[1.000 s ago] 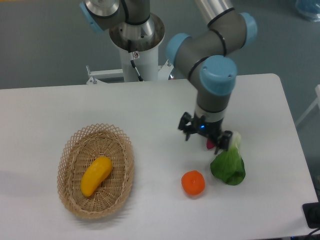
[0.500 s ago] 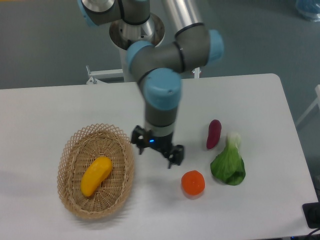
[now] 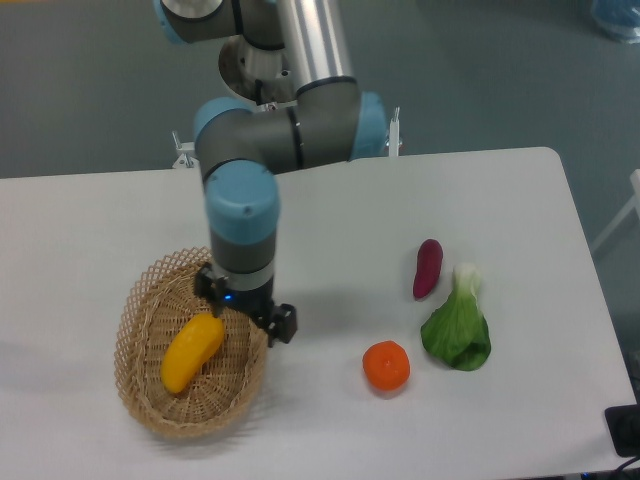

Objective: Pick up the mango from the basket
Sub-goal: 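Move the open gripper over the basket and lower onto the yellow mango, then close the gripper on the yellow mango inside the basket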

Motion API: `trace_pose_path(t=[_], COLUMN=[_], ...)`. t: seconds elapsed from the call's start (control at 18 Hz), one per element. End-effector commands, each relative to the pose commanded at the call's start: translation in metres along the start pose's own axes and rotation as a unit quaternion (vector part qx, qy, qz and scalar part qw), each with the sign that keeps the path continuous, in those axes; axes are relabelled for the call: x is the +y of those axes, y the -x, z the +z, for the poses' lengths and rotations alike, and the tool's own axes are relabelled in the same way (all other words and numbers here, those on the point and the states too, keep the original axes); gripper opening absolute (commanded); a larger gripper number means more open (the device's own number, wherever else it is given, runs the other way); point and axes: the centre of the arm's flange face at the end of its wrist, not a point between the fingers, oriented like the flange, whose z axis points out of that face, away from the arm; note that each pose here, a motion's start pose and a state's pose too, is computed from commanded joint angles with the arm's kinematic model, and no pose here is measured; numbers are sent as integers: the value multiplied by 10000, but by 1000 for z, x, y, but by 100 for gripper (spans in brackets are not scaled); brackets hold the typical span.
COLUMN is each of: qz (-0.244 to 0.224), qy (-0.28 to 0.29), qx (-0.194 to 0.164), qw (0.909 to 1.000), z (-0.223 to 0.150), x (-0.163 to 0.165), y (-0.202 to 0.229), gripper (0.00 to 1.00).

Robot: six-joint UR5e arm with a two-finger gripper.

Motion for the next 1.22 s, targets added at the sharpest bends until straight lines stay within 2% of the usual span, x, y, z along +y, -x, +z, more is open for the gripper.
trace_pose_path(t=[0.5, 0.89, 1.22], qz=[102, 130, 163], qy=[281, 437, 481], qx=[223, 329, 358], qw=[9993, 9984, 9981], z=[46, 71, 78], x=[-19, -21, -24], y=[-38, -42, -50], gripper=[100, 100, 99])
